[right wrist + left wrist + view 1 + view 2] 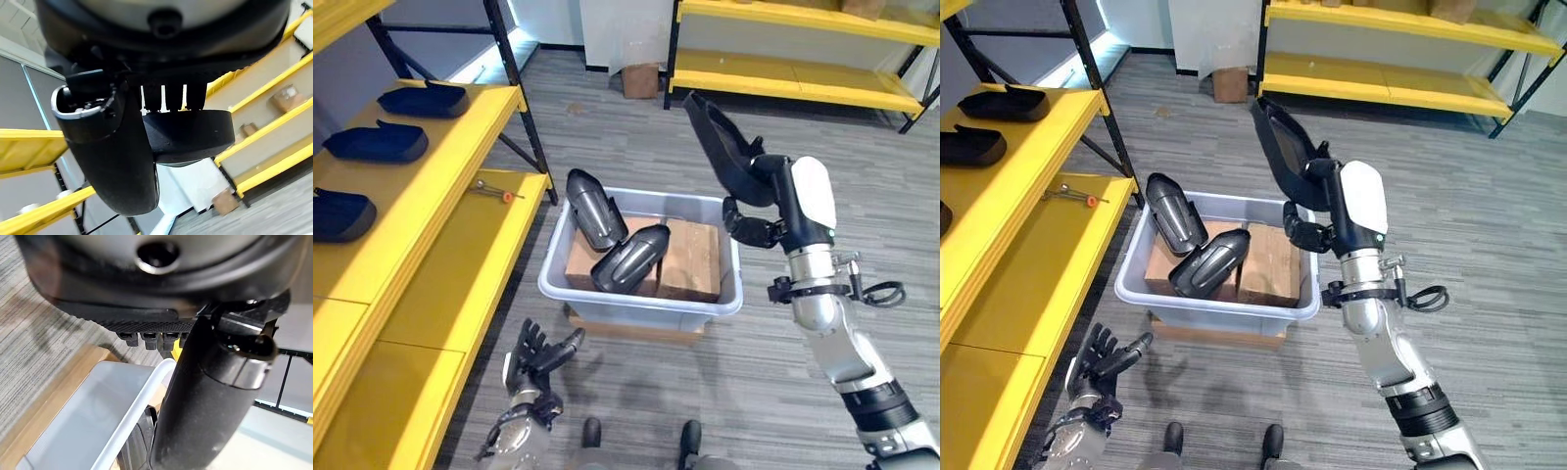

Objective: Move parts from the plastic box to the shelf.

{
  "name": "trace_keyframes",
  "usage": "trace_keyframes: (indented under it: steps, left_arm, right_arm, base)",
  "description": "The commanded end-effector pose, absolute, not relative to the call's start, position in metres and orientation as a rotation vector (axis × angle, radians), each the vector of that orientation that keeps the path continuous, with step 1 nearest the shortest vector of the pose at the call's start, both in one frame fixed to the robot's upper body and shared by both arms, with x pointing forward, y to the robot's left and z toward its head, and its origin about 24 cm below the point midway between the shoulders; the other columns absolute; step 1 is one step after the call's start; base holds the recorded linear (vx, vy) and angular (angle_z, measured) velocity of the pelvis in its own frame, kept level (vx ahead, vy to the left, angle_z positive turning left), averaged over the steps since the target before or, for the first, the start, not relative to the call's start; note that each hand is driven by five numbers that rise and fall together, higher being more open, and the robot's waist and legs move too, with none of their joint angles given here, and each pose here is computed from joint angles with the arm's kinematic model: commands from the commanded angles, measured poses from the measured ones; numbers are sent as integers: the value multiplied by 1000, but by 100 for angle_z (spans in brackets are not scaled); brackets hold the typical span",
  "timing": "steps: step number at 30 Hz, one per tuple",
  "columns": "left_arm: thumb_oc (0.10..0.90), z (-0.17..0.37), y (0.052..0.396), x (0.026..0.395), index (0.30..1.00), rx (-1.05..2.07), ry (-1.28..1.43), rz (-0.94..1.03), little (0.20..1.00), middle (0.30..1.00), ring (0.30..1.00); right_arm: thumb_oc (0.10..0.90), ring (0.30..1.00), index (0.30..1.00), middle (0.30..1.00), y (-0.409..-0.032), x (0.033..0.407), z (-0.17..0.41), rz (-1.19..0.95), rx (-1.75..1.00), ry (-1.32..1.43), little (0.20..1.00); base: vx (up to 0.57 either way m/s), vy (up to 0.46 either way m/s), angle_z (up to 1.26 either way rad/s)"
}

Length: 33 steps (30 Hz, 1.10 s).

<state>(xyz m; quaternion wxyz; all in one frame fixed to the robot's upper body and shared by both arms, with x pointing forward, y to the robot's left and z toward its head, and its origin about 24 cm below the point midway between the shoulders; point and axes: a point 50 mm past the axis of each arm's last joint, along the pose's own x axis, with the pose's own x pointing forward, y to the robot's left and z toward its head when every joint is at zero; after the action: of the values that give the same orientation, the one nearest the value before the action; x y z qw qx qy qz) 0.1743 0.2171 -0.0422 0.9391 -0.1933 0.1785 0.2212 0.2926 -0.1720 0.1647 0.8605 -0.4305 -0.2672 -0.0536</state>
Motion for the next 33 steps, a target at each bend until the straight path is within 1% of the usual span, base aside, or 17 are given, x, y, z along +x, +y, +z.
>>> trace_keyframes:
  steps: [1, 4, 8, 13, 15, 18, 24, 33]
  left_arm:
    - [900, -19, 223, 188, 1000, -314, 230, 401, 1000, 1000, 1000]
    - [900, -18, 218, 192, 1000, -327, 221, 387, 1000, 1000, 1000]
    - [900, -16, 213, 201, 1000, -356, 210, 370, 1000, 1000, 1000]
    - [900, -17, 213, 201, 1000, -385, 208, 384, 1000, 1000, 1000]
    - [900, -19, 211, 200, 1000, -388, 222, 367, 1000, 1000, 1000]
    - [900, -22, 210, 198, 1000, -375, 236, 357, 1000, 1000, 1000]
    - [900, -17, 221, 196, 1000, -332, 214, 369, 1000, 1000, 1000]
    - [900, -12, 230, 189, 1000, -325, 189, 428, 1000, 1000, 1000]
  right_arm:
    - [400, 300, 300, 300, -161, 277, 240, -188, -813, -958, 300]
    - [400, 300, 300, 300, -164, 274, 249, -225, -812, -1001, 300]
    - [400, 300, 300, 300, -171, 272, 253, -280, -862, -1017, 300]
    - [400, 300, 300, 300, -178, 267, 243, -293, -882, -978, 300]
    - [400, 300, 300, 300, -195, 261, 231, -344, -882, -910, 300]
    - [400, 300, 300, 300, -202, 258, 226, -369, -883, -877, 300]
    - [400, 300, 300, 300, -202, 259, 218, -373, -865, -837, 300]
    - [400, 300, 300, 300, -186, 269, 216, -325, -876, -826, 300]
  base:
    - [-80, -166, 14]
    - [-149, -82, 44]
    - [-157, -21, 111]
    - [-14, 70, 89]
    - [17, 238, 112]
    - [81, 232, 92]
    - [73, 255, 34]
    - [42, 208, 22]
